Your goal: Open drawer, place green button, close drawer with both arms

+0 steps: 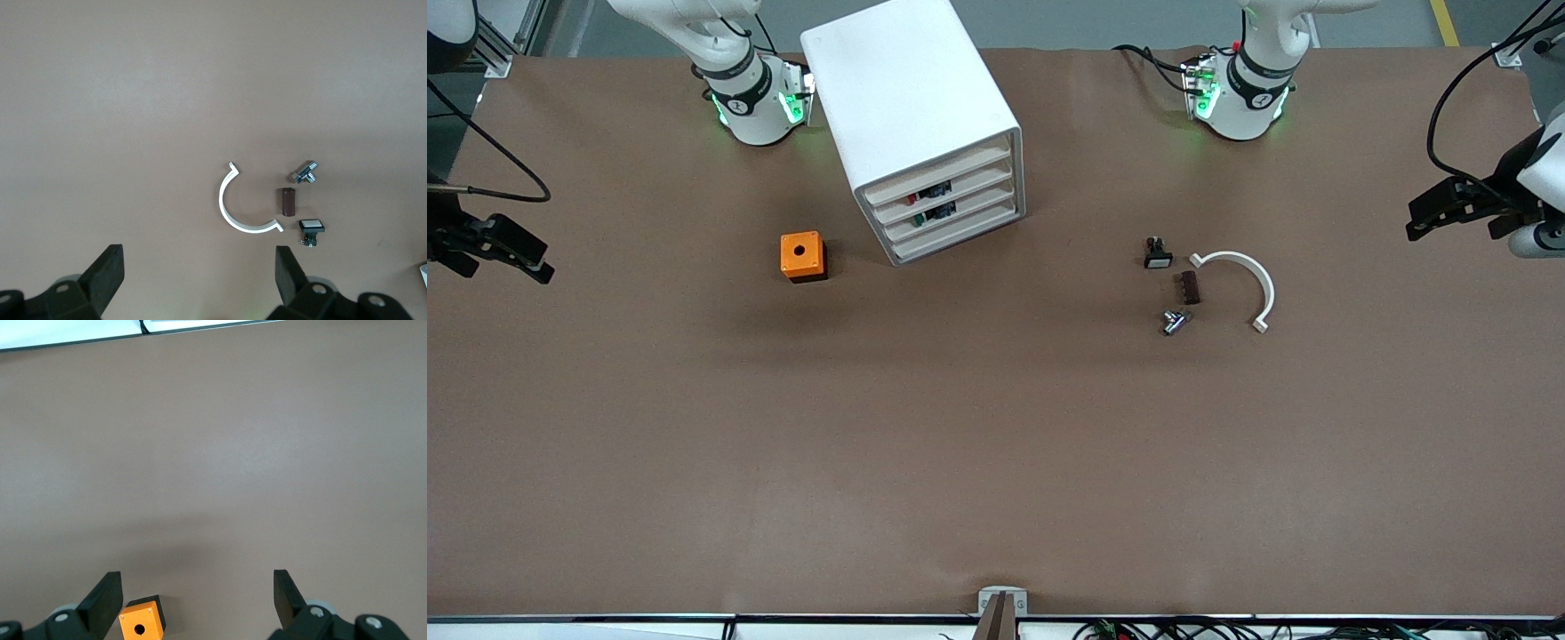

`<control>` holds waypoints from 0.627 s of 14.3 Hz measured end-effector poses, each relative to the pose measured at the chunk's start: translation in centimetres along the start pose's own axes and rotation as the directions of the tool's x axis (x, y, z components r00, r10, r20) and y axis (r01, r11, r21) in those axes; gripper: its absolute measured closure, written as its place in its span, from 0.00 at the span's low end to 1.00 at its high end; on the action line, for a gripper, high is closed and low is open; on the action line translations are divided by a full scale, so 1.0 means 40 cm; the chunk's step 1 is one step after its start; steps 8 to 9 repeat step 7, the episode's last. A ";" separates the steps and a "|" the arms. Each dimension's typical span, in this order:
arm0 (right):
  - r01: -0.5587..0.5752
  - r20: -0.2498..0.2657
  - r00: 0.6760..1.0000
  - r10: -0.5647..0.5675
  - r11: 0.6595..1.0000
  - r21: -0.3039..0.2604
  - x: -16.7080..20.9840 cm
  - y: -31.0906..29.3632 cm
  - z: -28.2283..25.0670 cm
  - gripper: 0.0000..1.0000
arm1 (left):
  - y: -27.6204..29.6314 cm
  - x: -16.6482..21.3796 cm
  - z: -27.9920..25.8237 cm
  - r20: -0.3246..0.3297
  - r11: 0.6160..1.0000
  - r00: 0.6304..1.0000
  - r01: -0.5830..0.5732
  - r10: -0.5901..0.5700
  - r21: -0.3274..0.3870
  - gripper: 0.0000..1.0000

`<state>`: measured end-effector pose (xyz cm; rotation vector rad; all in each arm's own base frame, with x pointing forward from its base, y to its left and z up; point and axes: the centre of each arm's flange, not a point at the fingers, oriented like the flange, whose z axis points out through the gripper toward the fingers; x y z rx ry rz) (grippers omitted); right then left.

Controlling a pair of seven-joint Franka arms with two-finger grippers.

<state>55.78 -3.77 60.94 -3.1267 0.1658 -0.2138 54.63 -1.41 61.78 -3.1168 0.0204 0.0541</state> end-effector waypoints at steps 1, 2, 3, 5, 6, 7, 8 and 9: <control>0.002 0.000 1.000 -0.002 1.000 0.000 0.000 -0.002 0.000 0.00 | 0.000 0.000 0.000 0.001 1.000 1.000 0.000 0.000 -0.001 0.00; 0.003 0.000 1.000 -0.003 1.000 0.000 0.000 -0.004 0.001 0.00 | 0.000 0.000 0.000 0.001 1.000 1.000 0.000 0.000 -0.002 0.00; 0.003 0.001 1.000 -0.003 1.000 0.000 0.000 -0.005 0.001 0.00 | 0.000 0.000 0.000 0.001 1.000 1.000 0.001 -0.001 -0.003 0.00; 0.004 0.001 1.000 -0.004 1.000 0.000 0.000 -0.005 0.001 0.00 | 0.000 0.000 0.000 0.001 1.000 1.000 0.001 -0.001 -0.006 0.00; 0.004 0.001 1.000 -0.004 1.000 0.000 0.000 -0.005 0.001 0.00 | 0.001 0.000 0.000 0.001 1.000 1.000 0.001 -0.001 -0.006 0.00; 0.004 0.001 1.000 -0.004 1.000 0.000 0.000 -0.005 0.001 0.00 | 0.001 0.000 -0.001 0.000 1.000 1.000 0.001 -0.001 -0.007 0.00; 0.004 0.001 1.000 -0.004 1.000 0.000 0.000 -0.005 0.001 0.00 | 0.001 0.000 -0.001 0.000 1.000 1.000 0.001 -0.001 -0.007 0.00; 0.004 0.001 1.000 -0.004 1.000 0.000 0.000 -0.005 0.001 0.00 | 0.001 0.000 -0.001 0.000 1.000 1.000 0.001 -0.001 -0.007 0.00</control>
